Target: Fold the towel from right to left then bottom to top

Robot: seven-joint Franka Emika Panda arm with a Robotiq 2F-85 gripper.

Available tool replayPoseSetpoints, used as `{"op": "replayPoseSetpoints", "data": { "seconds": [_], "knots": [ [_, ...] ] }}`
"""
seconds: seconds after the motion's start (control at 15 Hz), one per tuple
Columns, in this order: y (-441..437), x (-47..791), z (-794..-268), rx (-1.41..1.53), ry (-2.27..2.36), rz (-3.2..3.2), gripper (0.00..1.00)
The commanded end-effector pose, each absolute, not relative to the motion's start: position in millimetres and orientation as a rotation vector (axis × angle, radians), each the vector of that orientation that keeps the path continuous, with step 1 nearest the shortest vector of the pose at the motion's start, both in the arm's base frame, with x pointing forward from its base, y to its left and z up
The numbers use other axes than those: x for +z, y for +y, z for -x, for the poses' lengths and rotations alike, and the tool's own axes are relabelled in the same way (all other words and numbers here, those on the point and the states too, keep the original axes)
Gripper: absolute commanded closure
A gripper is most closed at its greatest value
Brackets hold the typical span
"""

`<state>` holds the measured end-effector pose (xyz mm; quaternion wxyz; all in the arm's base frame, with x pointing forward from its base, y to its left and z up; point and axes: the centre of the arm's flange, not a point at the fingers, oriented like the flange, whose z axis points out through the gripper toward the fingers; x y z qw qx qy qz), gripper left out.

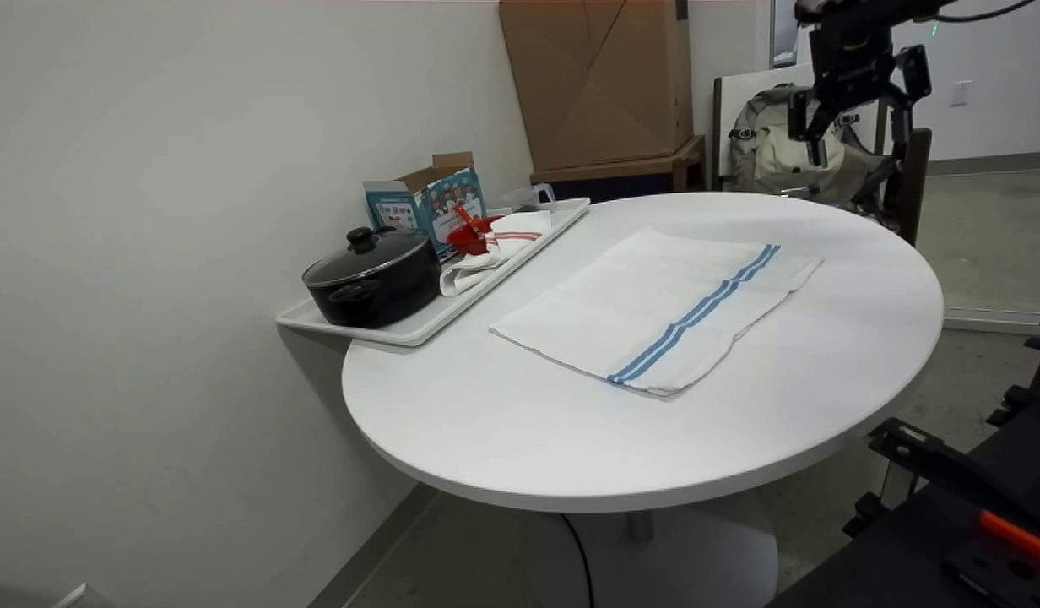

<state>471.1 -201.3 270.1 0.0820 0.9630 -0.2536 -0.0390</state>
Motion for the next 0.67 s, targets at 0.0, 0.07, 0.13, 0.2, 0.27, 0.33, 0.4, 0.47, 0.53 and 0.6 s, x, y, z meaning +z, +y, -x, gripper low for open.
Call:
{"op": "replayPoseSetpoints", "data": {
  "seconds": [0.0,0.07,0.13,0.2,0.27,0.33,0.4,0.47,0.53,0.6],
  "knots": [
    [-211,237,-504,-0.08,-0.805,-2.872,0.0],
    [-211,231,-505,-0.067,-0.811,-2.882,0.0],
    [-211,226,-505,-0.05,-0.827,-2.89,0.0],
    [-210,221,-502,-0.023,-0.855,-2.899,0.0],
    [-210,217,-501,0.006,-0.883,-2.904,0.0],
    [-211,214,-500,0.039,-0.917,-2.911,0.0],
    [-212,212,-500,0.064,-0.948,-2.912,0.0],
    [-215,210,-500,0.084,-0.978,-2.915,0.0],
    [-218,207,-500,0.1,-1.006,-2.916,0.0],
    [-220,204,-500,0.116,-1.038,-2.915,0.0]
  ]
}}
